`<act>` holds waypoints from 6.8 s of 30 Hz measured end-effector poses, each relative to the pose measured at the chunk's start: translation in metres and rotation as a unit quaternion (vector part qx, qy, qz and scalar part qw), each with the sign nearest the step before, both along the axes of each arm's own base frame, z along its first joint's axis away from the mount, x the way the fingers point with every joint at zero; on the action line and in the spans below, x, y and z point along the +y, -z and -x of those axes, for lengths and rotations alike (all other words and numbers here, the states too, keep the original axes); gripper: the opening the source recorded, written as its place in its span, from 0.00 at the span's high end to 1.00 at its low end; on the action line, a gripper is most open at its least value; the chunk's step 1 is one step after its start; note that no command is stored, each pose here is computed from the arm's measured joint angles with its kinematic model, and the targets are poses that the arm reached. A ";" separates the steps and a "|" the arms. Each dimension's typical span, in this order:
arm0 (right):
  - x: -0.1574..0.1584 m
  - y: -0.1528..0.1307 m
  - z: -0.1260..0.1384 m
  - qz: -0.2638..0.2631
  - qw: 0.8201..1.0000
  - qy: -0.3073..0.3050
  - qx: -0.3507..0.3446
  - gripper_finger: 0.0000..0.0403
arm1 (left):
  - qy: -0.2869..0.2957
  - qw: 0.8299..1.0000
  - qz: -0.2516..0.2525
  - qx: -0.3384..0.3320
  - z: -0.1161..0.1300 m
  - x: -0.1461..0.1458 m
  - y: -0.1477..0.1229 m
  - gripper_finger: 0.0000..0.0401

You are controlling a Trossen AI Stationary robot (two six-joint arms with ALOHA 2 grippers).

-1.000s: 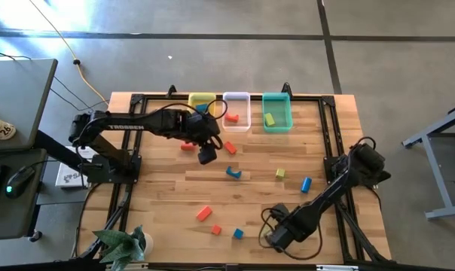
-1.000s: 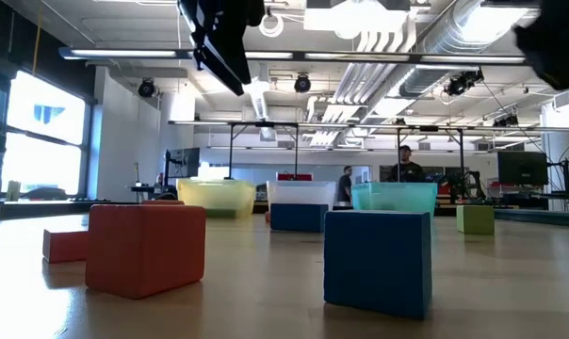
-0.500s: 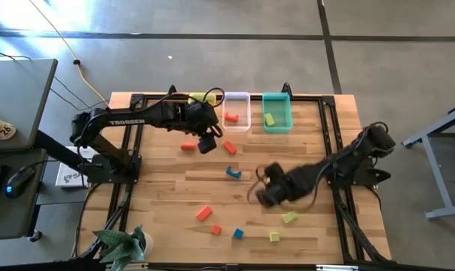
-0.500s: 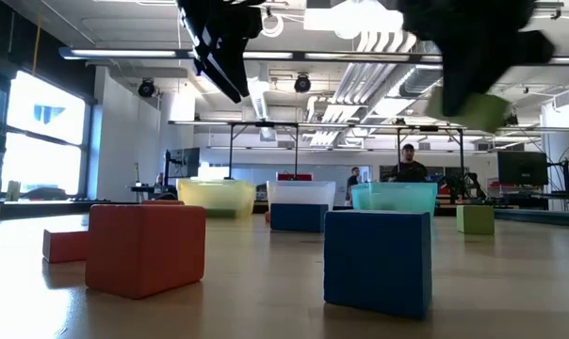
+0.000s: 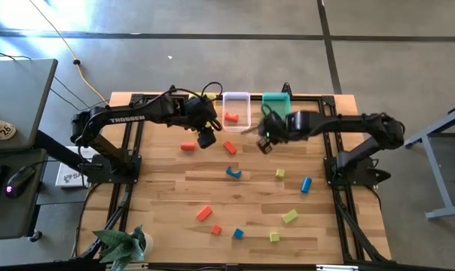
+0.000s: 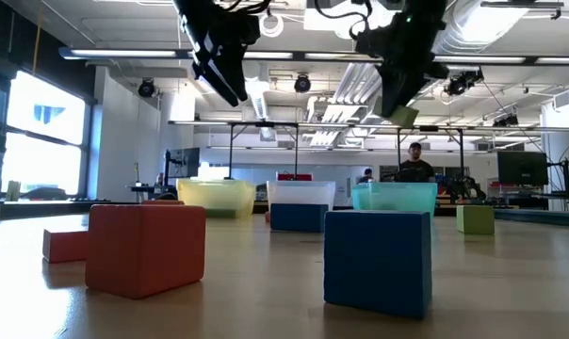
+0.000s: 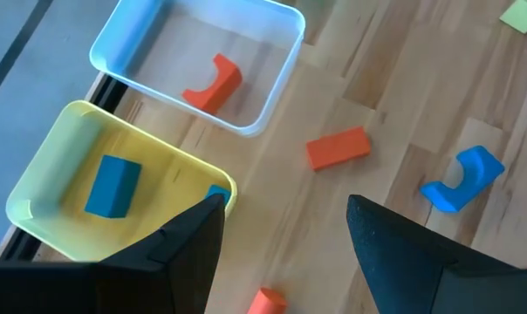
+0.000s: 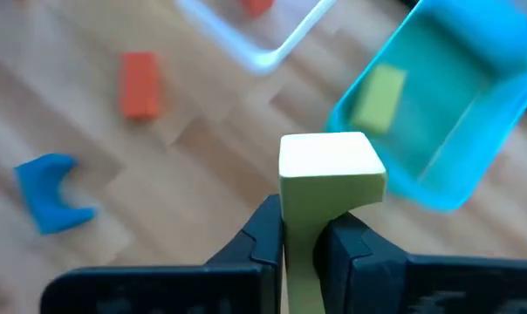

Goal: Sort & place blocks by color
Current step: Put the green block into the green bin, then put the orange block into the transparent bin, then put the green block into the green bin

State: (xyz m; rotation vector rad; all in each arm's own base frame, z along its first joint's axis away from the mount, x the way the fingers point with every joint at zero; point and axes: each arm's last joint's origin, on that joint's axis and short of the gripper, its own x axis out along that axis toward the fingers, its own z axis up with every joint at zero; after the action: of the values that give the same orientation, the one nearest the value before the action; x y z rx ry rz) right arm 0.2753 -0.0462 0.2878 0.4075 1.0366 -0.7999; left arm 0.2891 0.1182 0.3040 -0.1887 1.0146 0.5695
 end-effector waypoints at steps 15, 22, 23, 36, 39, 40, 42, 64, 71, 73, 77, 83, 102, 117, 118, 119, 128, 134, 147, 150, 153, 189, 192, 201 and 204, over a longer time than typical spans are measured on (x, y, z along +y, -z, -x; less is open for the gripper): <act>-0.121 0.016 0.017 0.029 0.999 -0.026 0.038 0.95 | -0.045 0.999 0.012 -0.010 0.006 0.013 0.000 0.42; -0.148 0.053 0.012 -0.036 0.996 -0.048 0.072 0.95 | -0.064 0.997 0.030 -0.010 0.011 0.021 0.005 0.42; -0.150 0.058 0.011 -0.045 0.995 -0.052 0.076 0.95 | -0.064 0.997 0.038 -0.008 0.012 0.021 0.007 0.42; -0.171 0.096 0.011 -0.094 0.986 -0.067 0.118 0.95 | -0.073 0.987 0.123 0.074 0.029 0.010 0.057 0.42; -0.174 0.096 0.012 -0.091 0.987 -0.065 0.116 0.95 | -0.065 0.983 0.148 0.088 0.033 0.006 0.067 0.42; -0.174 0.096 0.012 -0.093 0.987 -0.065 0.114 0.94 | -0.062 0.982 0.152 0.094 0.034 0.004 0.071 0.42; -0.175 0.096 0.013 -0.098 0.987 -0.066 0.108 0.92 | -0.057 0.981 0.156 0.105 0.037 0.001 0.077 0.42; -0.186 0.053 -0.002 -0.066 0.990 -0.098 0.072 0.73 | 0.064 0.969 0.104 0.214 0.051 -0.022 0.117 0.42; -0.190 0.030 -0.007 -0.046 0.991 -0.108 0.057 0.73 | 0.119 0.962 0.074 0.233 0.050 -0.021 0.117 0.42; -0.191 0.025 -0.008 -0.042 0.992 -0.108 0.053 0.73 | 0.130 0.961 0.069 0.235 0.048 -0.020 0.120 0.42; -0.192 0.019 -0.009 -0.034 0.992 -0.112 0.048 0.73 | 0.149 0.956 0.072 0.244 0.044 -0.018 0.128 0.42; -0.192 0.018 -0.009 -0.030 0.991 -0.120 0.049 0.73 | 0.145 0.948 0.086 0.269 0.036 -0.015 0.152 0.42; -0.190 0.019 -0.007 -0.044 0.990 -0.121 0.064 0.73 | 0.142 0.948 0.104 0.267 0.020 -0.013 0.162 0.76; -0.189 0.019 -0.007 -0.059 0.992 -0.098 0.049 0.73 | 0.135 0.989 -0.016 0.056 -0.034 0.026 0.084 0.76; -0.189 0.019 -0.007 -0.061 0.993 -0.093 0.046 0.73 | 0.131 0.990 -0.025 0.040 -0.036 0.030 0.080 0.76; -0.189 0.019 -0.007 -0.063 0.993 -0.088 0.044 0.73 | 0.126 0.991 -0.035 0.023 -0.038 0.035 0.075 0.76; -0.189 0.018 -0.009 -0.089 0.996 -0.020 0.002 0.73 | 0.081 0.989 -0.097 -0.076 -0.043 0.067 0.057 0.75; -0.188 0.018 -0.010 -0.102 0.994 0.029 -0.018 0.73 | 0.057 0.985 -0.120 -0.111 -0.040 0.083 0.052 0.73; -0.167 0.018 -0.028 -0.115 0.989 0.088 -0.041 0.73 | 0.052 0.987 -0.072 -0.134 -0.043 0.110 0.082 0.72; -0.161 0.018 -0.032 -0.120 0.987 0.093 -0.045 0.73 | 0.050 0.989 -0.057 -0.129 -0.047 0.113 0.095 0.72; -0.153 0.018 -0.037 -0.126 0.986 0.099 -0.049 0.73 | 0.051 0.991 -0.045 -0.117 -0.050 0.115 0.108 0.71; 0.028 0.024 -0.068 -0.155 0.980 0.104 0.067 0.73 | 0.054 0.990 -0.070 -0.113 -0.036 0.108 0.076 0.46; 0.044 0.024 -0.066 -0.154 0.980 0.102 0.078 0.73 | 0.055 0.987 -0.079 -0.126 -0.031 0.103 0.060 0.46; 0.087 0.024 -0.051 -0.105 0.981 0.117 0.117 0.73 | 0.065 0.986 -0.081 -0.132 -0.013 0.082 0.024 0.46; 0.098 0.023 -0.044 -0.086 0.979 0.120 0.138 0.73 | 0.073 0.987 -0.074 -0.125 -0.009 0.073 0.017 0.46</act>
State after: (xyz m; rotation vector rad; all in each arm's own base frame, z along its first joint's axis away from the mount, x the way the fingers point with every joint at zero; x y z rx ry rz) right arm 0.3194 0.0517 0.2645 0.5894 1.3393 -1.0059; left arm 0.2977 0.1909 0.2866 -0.0514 0.7333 0.4712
